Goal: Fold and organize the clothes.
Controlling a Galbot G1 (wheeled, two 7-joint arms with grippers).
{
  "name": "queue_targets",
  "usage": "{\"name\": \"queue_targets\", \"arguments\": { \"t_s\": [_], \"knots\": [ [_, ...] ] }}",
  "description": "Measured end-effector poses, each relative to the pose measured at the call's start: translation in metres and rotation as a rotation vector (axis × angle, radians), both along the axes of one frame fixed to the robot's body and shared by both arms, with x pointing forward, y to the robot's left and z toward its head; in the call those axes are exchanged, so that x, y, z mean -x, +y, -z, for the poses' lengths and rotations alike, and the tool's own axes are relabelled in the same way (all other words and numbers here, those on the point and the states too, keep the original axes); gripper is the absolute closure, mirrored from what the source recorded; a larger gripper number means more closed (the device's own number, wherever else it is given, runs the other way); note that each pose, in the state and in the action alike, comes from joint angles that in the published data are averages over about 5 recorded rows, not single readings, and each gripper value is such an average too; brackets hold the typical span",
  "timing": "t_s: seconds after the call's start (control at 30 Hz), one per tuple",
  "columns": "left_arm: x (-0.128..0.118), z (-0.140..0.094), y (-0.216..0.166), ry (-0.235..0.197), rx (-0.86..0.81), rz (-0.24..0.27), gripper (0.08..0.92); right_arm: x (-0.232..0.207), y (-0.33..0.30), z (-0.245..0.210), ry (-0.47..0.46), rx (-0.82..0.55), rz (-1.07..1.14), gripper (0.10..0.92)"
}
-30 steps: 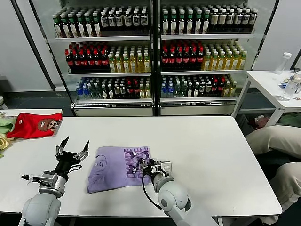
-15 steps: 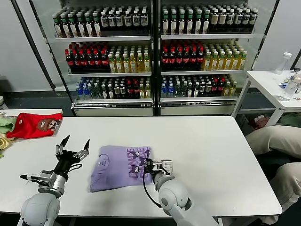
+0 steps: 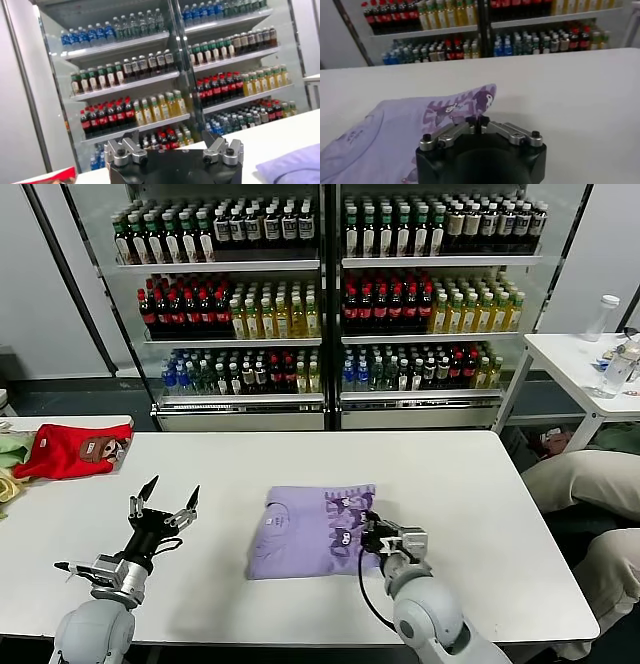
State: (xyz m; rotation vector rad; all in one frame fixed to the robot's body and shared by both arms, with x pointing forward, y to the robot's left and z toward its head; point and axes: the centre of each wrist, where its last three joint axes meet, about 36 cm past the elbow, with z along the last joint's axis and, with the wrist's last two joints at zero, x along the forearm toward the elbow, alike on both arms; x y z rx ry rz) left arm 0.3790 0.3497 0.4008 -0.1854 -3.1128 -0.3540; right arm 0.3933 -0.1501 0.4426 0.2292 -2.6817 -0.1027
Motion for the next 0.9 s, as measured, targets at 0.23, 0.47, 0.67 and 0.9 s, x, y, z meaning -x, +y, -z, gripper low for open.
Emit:
{"name": "queue_targets", "arguments": {
  "t_s": [0.23, 0.47, 0.67, 0.9],
  "knots": [
    [0.001, 0.008, -0.002, -0.027, -0.023, 0.009, 0.177, 0.013, -0.025, 0.001, -0.076, 0.065, 0.009, 0.651],
    [-0.003, 0.009, -0.009, -0.048, -0.015, 0.012, 0.177, 0.016, -0.047, -0.004, -0.179, 0.129, 0.002, 0.443],
    [-0.008, 0.012, -0.009, -0.064, -0.011, 0.003, 0.177, 0.007, -0.066, -0.006, -0.269, 0.185, 0.024, 0.273],
    [-0.013, 0.019, -0.010, -0.079, 0.001, 0.016, 0.177, -0.004, -0.085, 0.000, -0.332, 0.262, 0.053, 0.201]
  ]
}}
